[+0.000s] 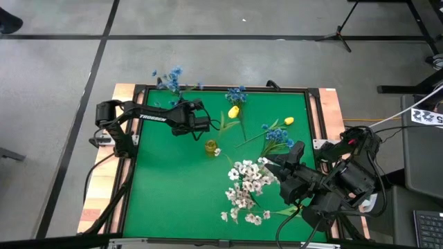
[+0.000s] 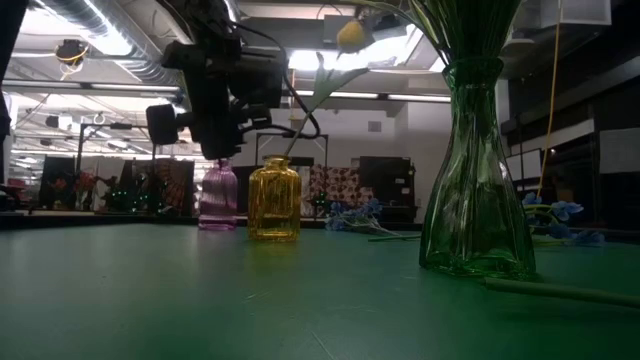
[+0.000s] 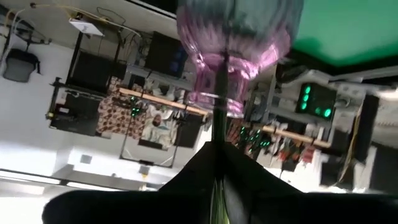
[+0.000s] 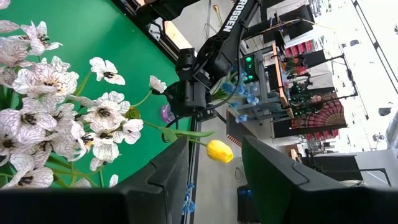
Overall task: Sort flowers into vase by color
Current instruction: Put the bottom blue flowers into the purple vase
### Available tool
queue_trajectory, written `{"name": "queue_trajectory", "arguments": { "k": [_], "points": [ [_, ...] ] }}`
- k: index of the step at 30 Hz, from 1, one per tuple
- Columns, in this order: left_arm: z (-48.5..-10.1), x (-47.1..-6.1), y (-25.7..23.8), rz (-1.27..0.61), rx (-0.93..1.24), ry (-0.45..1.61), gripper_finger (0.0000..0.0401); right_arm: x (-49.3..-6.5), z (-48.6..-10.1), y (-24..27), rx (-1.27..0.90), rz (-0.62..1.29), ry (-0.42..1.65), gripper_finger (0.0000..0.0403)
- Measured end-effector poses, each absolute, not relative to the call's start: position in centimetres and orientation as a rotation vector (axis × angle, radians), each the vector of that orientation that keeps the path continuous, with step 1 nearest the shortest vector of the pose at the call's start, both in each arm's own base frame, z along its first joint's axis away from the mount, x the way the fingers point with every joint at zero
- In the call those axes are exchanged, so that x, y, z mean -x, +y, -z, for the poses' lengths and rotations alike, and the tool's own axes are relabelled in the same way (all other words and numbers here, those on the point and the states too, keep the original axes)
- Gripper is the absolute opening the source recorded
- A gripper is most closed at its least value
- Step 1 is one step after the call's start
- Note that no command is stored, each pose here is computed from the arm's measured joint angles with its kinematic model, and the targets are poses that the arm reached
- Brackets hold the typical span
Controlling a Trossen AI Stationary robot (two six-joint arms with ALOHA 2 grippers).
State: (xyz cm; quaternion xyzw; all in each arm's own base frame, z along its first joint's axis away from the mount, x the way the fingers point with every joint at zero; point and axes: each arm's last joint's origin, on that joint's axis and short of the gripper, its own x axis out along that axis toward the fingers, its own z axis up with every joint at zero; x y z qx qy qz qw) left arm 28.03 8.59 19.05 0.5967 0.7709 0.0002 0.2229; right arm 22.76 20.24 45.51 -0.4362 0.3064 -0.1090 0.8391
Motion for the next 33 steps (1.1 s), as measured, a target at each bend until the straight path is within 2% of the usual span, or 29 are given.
{"name": "queue_trajectory", "arguments": {
  "k": [6,18,33],
  "points": [
    [-18.95,-28.03,8.56,-0.027,-1.594,2.094,0.0034,-22.76,-45.51,20.24,0.922,0.231,0.648,0.0152],
    [-18.85,-28.01,8.50,0.033,-1.580,2.083,0.0078,-22.76,-45.51,20.24,0.944,0.224,0.651,0.0152],
    [-19.09,-27.91,8.43,-0.015,-1.556,2.067,0.0185,-22.75,-45.45,20.30,0.937,0.195,0.664,0.0152]
  ]
}}
